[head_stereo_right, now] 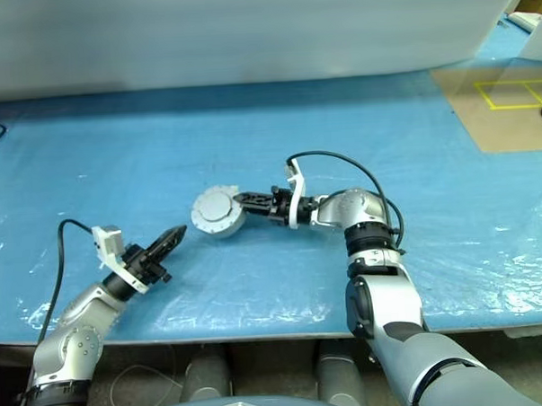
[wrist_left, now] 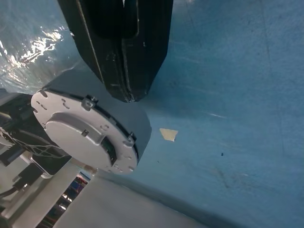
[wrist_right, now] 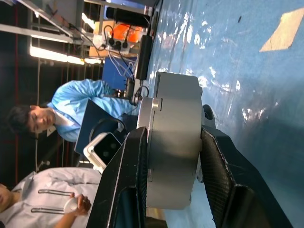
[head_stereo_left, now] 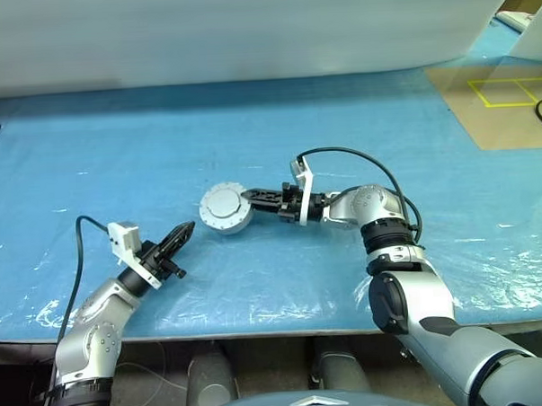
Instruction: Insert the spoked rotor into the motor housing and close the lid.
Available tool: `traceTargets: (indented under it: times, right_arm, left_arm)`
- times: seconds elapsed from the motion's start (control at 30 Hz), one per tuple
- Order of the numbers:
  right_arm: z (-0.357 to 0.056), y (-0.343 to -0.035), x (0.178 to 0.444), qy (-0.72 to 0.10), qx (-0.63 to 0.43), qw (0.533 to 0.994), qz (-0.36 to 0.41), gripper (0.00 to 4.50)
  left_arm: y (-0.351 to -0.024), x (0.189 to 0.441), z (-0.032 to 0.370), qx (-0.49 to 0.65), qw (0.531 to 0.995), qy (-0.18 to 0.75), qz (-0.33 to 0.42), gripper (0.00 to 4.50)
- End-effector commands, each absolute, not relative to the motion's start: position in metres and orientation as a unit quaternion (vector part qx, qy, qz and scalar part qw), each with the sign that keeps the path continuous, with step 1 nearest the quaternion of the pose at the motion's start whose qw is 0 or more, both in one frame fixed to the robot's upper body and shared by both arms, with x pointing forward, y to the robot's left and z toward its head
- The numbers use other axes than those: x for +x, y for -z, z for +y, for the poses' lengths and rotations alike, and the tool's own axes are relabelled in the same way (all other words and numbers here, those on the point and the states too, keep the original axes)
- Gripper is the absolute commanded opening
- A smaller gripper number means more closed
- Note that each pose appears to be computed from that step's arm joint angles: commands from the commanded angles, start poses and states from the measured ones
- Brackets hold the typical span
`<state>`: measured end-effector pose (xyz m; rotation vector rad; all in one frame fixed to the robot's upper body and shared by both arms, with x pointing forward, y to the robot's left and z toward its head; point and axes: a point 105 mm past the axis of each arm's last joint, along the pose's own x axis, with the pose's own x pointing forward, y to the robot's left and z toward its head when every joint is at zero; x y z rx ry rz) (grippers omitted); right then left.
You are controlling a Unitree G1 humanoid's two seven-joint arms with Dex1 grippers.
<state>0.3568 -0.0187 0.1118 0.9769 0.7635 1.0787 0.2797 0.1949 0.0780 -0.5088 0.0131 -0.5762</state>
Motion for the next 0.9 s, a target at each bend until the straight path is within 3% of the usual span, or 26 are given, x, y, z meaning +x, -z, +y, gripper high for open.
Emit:
traceTargets:
  times: [0.03, 0.33, 0.37, 0.9]
  right_arm:
    - [-0.013, -0.141, 0.361, -0.511, 0.46, 0.664, 0.296, 1.25]
    - [-0.01, -0.144, 0.365, -0.5, 0.482, 0.662, 0.282, 1.25]
    - [-0.01, -0.145, 0.365, -0.5, 0.483, 0.662, 0.281, 1.25]
    - [-0.001, -0.15, 0.357, -0.526, 0.486, 0.64, 0.279, 1.25]
  left_arm:
    - [-0.096, 0.279, 0.203, -0.29, 0.92, 0.263, -0.037, 1.28]
    - [-0.11, 0.279, 0.192, -0.412, 0.87, 0.264, -0.058, 4.31]
    - [-0.109, 0.28, 0.194, -0.421, 0.868, 0.257, -0.054, 4.48]
    - [-0.106, 0.29, 0.163, -0.489, 0.826, 0.28, 0.01, 4.48]
